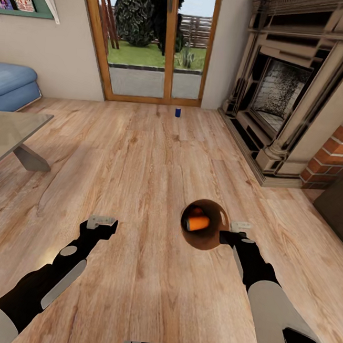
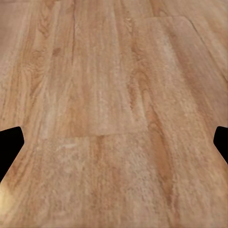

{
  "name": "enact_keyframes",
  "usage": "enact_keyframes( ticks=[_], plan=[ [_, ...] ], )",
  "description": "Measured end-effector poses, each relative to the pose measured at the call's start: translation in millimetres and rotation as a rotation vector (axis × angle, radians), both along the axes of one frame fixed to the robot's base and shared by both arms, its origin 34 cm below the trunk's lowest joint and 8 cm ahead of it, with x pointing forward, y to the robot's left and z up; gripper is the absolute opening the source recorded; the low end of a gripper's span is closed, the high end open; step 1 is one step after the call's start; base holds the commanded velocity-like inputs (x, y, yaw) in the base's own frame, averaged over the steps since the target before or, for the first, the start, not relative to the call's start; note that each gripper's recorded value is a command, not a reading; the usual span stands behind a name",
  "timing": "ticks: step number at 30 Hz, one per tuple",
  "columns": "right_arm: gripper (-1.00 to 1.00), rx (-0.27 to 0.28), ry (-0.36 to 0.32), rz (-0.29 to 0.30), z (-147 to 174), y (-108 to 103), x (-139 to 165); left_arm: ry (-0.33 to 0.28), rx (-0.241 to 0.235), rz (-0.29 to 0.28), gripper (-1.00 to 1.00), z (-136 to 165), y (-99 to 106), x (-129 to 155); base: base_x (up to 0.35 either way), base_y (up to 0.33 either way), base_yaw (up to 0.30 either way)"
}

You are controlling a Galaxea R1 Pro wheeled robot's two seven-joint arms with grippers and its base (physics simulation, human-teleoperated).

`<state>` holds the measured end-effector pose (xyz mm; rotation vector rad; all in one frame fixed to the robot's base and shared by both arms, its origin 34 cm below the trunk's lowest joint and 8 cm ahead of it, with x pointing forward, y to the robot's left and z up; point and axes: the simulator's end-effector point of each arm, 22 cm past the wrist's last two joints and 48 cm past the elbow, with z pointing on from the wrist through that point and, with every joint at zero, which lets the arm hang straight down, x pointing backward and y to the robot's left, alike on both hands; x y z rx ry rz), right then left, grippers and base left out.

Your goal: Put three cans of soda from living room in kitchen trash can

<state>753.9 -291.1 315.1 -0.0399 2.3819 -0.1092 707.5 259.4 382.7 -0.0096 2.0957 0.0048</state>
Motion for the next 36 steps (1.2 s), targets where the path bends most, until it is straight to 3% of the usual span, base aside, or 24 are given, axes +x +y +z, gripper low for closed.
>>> enact_keyframes(
  ticks=[19, 28, 36],
  plan=[
    [-1.00, 0.006, -0.002, 0.000, 0, 4, -1, 0.003, -0.003, -0.007, 1.00, 0, -4, -1, 0.000, 0.000, 0.000],
    [-1.00, 0.007, -0.056, -0.006, 34, 1, 9, -0.023, 0.016, 0.011, 1.00, 25, 0, 2, 0.000, 0.000, 0.000],
    [-1.00, 0.005, -0.109, -0.007, 69, 0, 17, -0.061, 0.003, 0.014, 1.00, 52, -9, 5, 0.000, 0.000, 0.000]
  ],
)
